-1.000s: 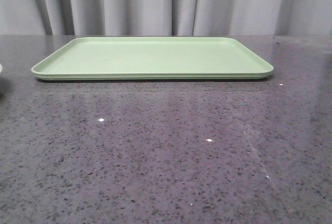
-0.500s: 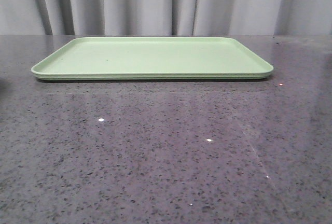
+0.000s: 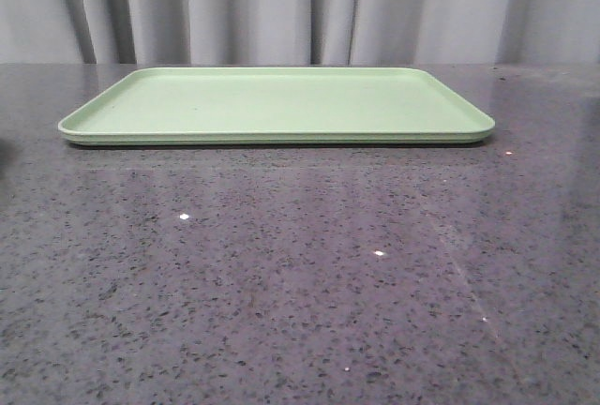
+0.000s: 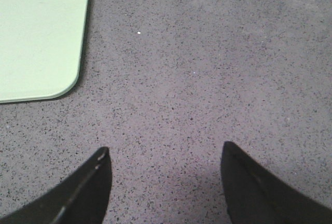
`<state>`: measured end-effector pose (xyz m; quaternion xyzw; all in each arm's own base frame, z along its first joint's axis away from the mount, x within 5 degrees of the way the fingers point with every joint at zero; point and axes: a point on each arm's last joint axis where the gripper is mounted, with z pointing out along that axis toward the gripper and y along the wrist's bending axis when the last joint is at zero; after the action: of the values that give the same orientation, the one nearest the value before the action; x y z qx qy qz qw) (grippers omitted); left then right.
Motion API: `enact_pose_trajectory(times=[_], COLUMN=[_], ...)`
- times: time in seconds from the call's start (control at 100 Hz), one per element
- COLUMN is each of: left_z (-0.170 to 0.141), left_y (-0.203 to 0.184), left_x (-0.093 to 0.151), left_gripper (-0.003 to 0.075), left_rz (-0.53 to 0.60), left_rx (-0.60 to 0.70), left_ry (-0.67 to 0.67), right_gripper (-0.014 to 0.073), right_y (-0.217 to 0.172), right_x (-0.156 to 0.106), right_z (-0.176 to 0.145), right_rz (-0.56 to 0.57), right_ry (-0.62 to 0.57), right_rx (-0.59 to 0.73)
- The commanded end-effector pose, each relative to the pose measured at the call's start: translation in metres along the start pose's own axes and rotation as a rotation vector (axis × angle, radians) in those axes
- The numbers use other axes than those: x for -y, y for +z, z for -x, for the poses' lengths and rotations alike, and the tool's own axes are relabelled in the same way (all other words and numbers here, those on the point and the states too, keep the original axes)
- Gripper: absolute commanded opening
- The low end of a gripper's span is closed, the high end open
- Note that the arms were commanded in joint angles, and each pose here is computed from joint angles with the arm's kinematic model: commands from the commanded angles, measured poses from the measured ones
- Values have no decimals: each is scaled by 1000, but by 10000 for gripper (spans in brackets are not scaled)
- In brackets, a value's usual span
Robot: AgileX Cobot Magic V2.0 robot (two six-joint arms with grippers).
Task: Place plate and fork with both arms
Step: 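Close the left gripper on the plate rim and lift the plate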
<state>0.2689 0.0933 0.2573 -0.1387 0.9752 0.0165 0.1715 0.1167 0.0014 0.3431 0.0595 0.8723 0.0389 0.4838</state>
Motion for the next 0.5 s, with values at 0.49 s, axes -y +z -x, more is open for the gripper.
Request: enact_pose_trajectory(times=[0.49], left_z=[1], left_y=[-53], left_x=[9], left_gripper=[-20], left_rz=[-67], left_rx=[139], left_ry=[-16], right_gripper=[469], right_y=[-5], right_x=[-1], right_z=[15], right_rz=[5], right_ry=[-7], right_rx=[99])
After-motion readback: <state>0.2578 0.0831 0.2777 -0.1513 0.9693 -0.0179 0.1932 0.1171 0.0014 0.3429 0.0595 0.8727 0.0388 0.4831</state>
